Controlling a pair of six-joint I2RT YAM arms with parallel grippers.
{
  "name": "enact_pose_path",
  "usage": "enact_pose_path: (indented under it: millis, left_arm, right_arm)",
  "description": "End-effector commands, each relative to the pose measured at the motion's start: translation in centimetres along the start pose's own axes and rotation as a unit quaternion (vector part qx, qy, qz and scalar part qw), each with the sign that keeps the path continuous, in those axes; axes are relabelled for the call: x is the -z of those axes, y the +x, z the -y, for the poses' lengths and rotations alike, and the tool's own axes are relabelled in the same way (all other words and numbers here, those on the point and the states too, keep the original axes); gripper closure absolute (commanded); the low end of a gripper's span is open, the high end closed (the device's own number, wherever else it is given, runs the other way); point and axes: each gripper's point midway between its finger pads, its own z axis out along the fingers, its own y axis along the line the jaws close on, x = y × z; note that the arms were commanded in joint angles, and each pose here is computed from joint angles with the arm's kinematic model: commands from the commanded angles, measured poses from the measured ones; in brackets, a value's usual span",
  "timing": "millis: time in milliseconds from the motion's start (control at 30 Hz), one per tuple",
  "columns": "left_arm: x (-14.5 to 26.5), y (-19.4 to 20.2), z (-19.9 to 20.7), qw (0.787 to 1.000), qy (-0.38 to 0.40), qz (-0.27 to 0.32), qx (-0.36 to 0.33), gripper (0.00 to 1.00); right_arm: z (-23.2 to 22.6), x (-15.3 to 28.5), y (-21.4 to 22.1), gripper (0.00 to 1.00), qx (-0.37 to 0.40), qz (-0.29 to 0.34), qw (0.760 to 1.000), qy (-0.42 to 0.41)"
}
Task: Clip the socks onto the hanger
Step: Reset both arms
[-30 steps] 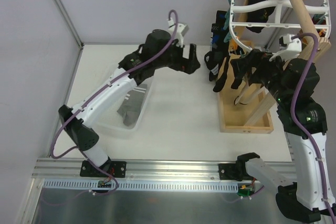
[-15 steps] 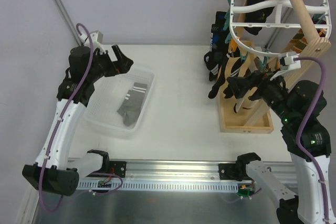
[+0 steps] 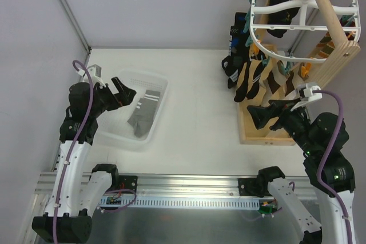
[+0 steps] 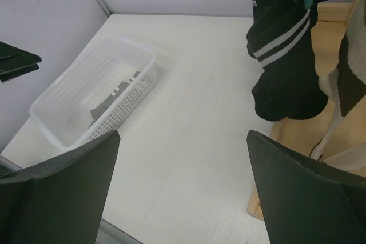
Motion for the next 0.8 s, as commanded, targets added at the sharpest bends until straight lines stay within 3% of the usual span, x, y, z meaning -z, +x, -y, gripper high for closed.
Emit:
enact_pose_path:
  millis: [0,767]
  left_arm:
    - [-0.1,-0.1,0.3,1.0,0.011,0.01,0.004,0.01]
    - [-0.3,-1.4,-0.1,0.999,-0.004,0.024,-0.022,0.01]
  right_arm:
    - [0.3,0.4,-1.5,0.03,0.017,0.033,0.999,0.01]
    - [1.2,-2.0,-1.8,0.03,0.034,0.013,0.999,0.025]
